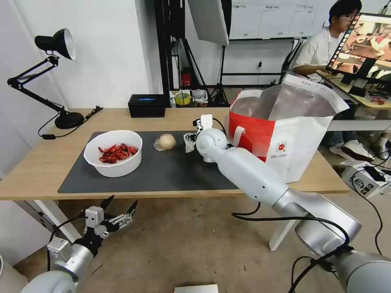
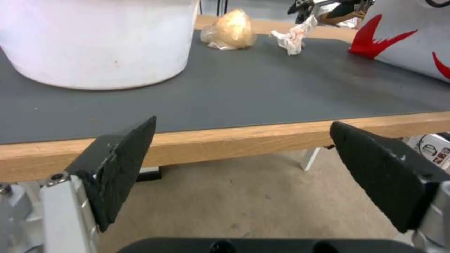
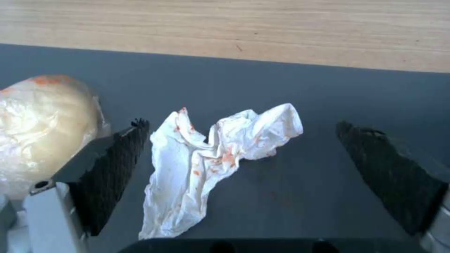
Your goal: Pick up the trash from the table and place it into the takeout bag.
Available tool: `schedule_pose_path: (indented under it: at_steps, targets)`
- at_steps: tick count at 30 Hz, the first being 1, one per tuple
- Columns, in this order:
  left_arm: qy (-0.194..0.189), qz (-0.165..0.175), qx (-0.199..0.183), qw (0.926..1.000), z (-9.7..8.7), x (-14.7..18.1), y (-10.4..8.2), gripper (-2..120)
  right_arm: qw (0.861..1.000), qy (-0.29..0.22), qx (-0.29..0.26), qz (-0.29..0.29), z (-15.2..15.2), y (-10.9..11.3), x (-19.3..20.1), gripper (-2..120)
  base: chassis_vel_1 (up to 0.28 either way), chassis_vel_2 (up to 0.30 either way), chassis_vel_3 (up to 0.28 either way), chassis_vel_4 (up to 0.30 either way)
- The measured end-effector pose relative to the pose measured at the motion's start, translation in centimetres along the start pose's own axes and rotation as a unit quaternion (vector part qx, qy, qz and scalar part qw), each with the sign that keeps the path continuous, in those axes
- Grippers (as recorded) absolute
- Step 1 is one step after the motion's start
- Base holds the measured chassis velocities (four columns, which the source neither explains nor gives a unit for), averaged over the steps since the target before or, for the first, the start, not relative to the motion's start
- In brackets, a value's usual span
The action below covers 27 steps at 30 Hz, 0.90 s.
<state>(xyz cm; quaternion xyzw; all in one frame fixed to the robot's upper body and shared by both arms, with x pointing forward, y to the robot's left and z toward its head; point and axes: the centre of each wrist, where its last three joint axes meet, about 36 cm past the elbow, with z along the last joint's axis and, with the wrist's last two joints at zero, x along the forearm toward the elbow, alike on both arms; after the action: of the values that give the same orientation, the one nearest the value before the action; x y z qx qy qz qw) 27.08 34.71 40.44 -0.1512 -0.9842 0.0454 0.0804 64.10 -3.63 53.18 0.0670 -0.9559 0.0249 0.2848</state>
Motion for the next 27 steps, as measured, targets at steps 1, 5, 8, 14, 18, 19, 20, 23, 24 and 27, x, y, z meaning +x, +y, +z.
schedule_pose_path:
  at_steps: [1,5,8,14,18,19,20,23,24,27]
  targets:
    - [0.001,-0.001,-0.002,1.0000,0.0,0.0,0.0,100,1.000,0.001,0.001,-0.001,0.0,0.0,0.0,100,0.000,0.000,0.000,0.000]
    - [0.003,-0.004,-0.004,1.0000,-0.1,0.2,0.1,100,1.000,0.004,0.003,-0.002,-0.1,0.0,-0.2,100,0.000,0.000,0.000,0.000]
    - [0.004,-0.005,-0.003,1.0000,0.0,0.3,0.0,100,1.000,0.007,0.004,-0.003,0.0,0.0,-0.5,100,0.000,0.000,0.000,0.000]
    - [0.004,-0.007,-0.002,1.0000,0.0,0.5,-0.1,100,1.000,0.011,0.004,-0.003,0.2,0.3,-0.9,100,0.000,0.000,0.000,0.000]
    - [0.004,-0.008,-0.002,1.0000,0.1,0.5,-0.2,100,1.000,0.014,0.004,-0.005,0.3,0.4,-1.0,100,0.000,0.000,0.000,0.000]
    - [0.004,-0.007,-0.002,1.0000,0.1,0.5,-0.2,100,1.000,0.014,0.005,-0.006,0.3,0.4,-1.1,100,0.000,0.000,0.000,0.000]
    - [0.004,-0.007,-0.001,1.0000,0.1,0.4,-0.2,100,1.000,0.015,0.005,-0.007,0.3,0.4,-1.2,100,0.000,0.000,0.000,0.000]
    - [0.004,-0.006,-0.002,1.0000,0.1,0.3,-0.2,100,1.000,0.014,0.008,-0.009,0.3,0.4,-1.4,100,0.000,0.000,0.000,0.000]
    - [0.004,-0.006,-0.003,1.0000,0.1,0.3,-0.2,100,1.000,0.014,0.008,-0.011,0.3,0.5,-1.5,100,0.000,0.000,0.000,0.000]
    - [0.004,-0.005,-0.003,1.0000,0.1,0.2,-0.1,100,1.000,0.015,0.009,-0.013,0.4,0.7,-1.6,100,0.000,0.000,0.000,0.000]
